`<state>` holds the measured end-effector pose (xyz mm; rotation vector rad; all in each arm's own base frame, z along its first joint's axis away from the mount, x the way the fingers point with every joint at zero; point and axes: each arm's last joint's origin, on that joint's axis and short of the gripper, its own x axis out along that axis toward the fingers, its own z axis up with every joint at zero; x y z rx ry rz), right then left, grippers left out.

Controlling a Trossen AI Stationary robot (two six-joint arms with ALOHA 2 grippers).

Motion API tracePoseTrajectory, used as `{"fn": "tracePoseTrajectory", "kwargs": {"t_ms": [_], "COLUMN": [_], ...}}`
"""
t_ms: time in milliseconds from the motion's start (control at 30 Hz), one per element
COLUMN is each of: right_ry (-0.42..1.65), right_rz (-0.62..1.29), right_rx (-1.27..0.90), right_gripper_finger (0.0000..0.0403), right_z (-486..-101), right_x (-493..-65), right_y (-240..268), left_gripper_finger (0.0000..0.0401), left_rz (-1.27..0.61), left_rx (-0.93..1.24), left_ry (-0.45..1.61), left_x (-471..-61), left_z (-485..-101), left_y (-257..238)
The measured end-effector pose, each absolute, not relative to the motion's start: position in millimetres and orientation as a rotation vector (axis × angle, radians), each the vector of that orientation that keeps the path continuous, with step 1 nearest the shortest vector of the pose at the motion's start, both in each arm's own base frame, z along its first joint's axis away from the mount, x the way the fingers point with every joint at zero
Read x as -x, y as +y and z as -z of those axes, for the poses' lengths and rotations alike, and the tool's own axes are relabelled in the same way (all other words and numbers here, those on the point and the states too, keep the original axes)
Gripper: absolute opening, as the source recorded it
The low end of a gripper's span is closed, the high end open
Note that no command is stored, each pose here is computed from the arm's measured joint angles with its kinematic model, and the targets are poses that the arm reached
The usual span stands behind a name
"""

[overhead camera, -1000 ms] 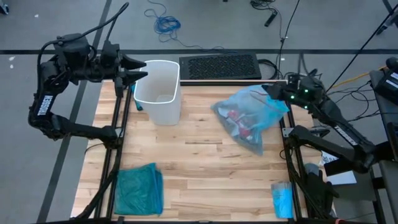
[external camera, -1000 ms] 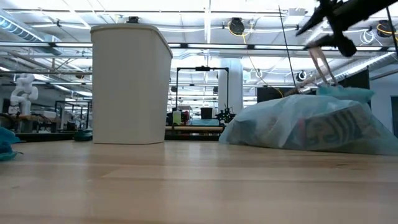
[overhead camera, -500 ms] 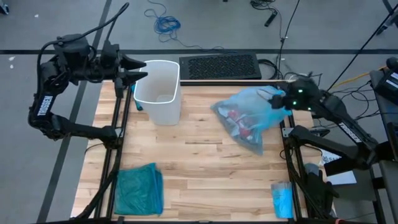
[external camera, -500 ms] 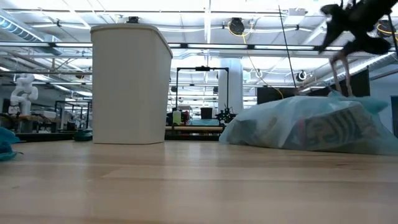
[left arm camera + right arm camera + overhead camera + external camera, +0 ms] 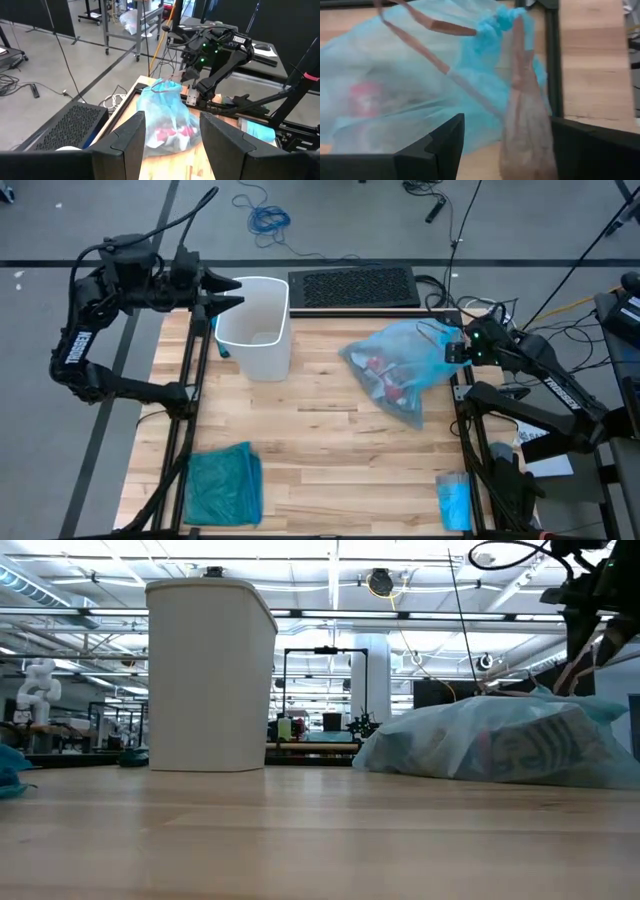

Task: Place trash/remove bag and relplace
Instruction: Close the blue trash bag, then insert the blue trash bag into the white trash bin

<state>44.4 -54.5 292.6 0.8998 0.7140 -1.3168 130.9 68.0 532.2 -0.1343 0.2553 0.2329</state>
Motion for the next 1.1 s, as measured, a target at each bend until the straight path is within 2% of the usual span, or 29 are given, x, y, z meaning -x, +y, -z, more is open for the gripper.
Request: {"fn": "tracePoseTrajectory", "kwargs": {"t_ms": [100, 267, 333, 400, 467, 533, 800, 1100], "right_ry": [0.704, 0.524, 0.535, 0.640, 0.789, 0.843, 0.602, 0.699], "right_rz": [1.309, 1.058, 1.151, 1.260, 1.290, 1.274, 1.174, 1.310], "right_rx": [-0.897, -0.847, -0.853, -0.866, -0.868, -0.853, -0.824, -0.682], "right_gripper_finger": [0.0211, 0.0210, 0.0207, 0.0204, 0.0203, 0.0204, 0.0203, 0.0203], "right_z": [-293, -306, -304, -297, -289, -286, -320, -365], "right_x": [-47, -67, -64, -61, -62, -66, -76, -68], "right_y": [-56, -66, -67, -67, -68, -71, -78, -76], "left_gripper_finger": [0.0183, 0.0183, 0.0183, 0.0183, 0.0183, 0.0183, 0.0183, 0.0183], "left_rz": [-0.234, -0.232, -0.232, -0.232, -0.232, -0.231, -0.230, -0.223], "left_rx": [0.137, 0.139, 0.143, 0.147, 0.151, 0.154, 0.146, 0.106], "left_ry": [0.262, 0.281, 0.288, 0.297, 0.307, 0.312, 0.322, 0.326], "left_x": [-133, -140, -144, -147, -149, -151, -156, -156], "left_z": [-531, -529, -528, -526, -525, -524, -522, -522], "left_y": [69, 74, 76, 78, 79, 80, 83, 83]}}
